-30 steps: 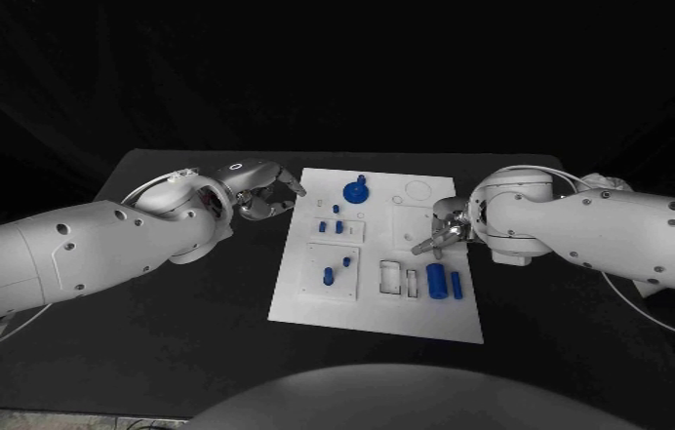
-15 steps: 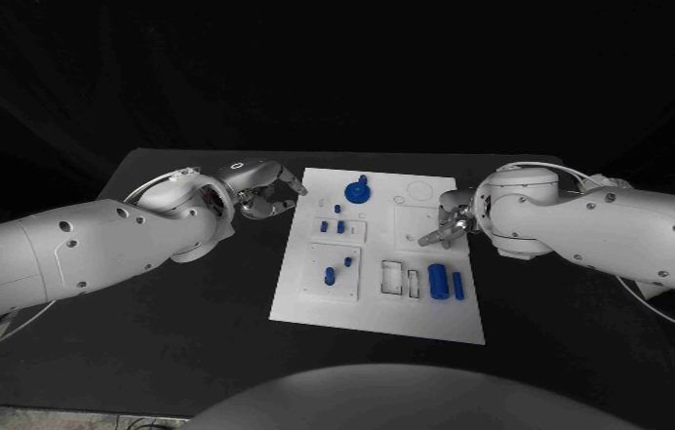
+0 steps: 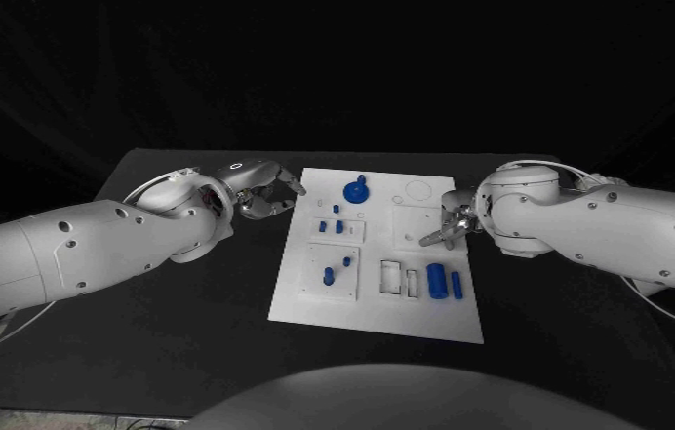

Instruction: Assemble the parts on the task board

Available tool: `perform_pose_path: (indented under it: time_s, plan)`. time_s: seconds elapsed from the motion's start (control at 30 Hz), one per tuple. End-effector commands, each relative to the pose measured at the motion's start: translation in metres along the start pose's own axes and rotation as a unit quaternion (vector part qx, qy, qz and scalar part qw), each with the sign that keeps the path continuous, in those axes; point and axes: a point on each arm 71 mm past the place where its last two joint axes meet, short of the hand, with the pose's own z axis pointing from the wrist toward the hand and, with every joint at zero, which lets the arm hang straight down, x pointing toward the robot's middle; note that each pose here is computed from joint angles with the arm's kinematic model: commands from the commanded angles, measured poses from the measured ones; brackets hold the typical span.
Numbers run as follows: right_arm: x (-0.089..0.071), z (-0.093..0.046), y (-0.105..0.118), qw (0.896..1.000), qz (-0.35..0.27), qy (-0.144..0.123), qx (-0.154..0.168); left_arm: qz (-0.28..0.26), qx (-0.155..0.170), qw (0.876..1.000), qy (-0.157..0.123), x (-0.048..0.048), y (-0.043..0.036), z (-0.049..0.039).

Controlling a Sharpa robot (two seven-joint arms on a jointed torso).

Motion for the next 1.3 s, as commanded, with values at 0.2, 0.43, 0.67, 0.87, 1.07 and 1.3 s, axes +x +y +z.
perform_pose_path:
  time_s: [0.2, 0.43, 0.67, 0.87, 1.07, 1.3]
  plan:
    - [0.008, 0.0, -0.001, 0.999, -0.014, 0.038, 0.003, -0.004, -0.002, 1.0, 0.01, 0.0015, -0.0014, 0.0012]
    - [0.012, 0.001, -0.002, 0.999, 0.004, 0.052, -0.001, -0.004, -0.005, 1.0, 0.014, 0.0021, -0.0009, 0.0009]
    - [0.016, 0.002, -0.001, 0.998, 0.017, 0.061, -0.007, -0.004, -0.006, 1.0, 0.017, 0.0026, -0.0012, 0.0014]
    - [0.022, 0.001, -0.001, 0.997, 0.025, 0.069, -0.012, -0.004, -0.009, 1.0, 0.019, 0.0028, -0.0003, 0.0009]
    - [0.026, 0.001, -0.001, 0.997, 0.03, 0.072, -0.013, -0.004, -0.013, 1.0, 0.023, 0.0033, 0.0006, 0.0007]
    - [0.029, 0.001, -0.001, 0.997, 0.029, 0.077, -0.013, -0.004, -0.015, 1.0, 0.025, 0.0037, 0.0011, 0.0008]
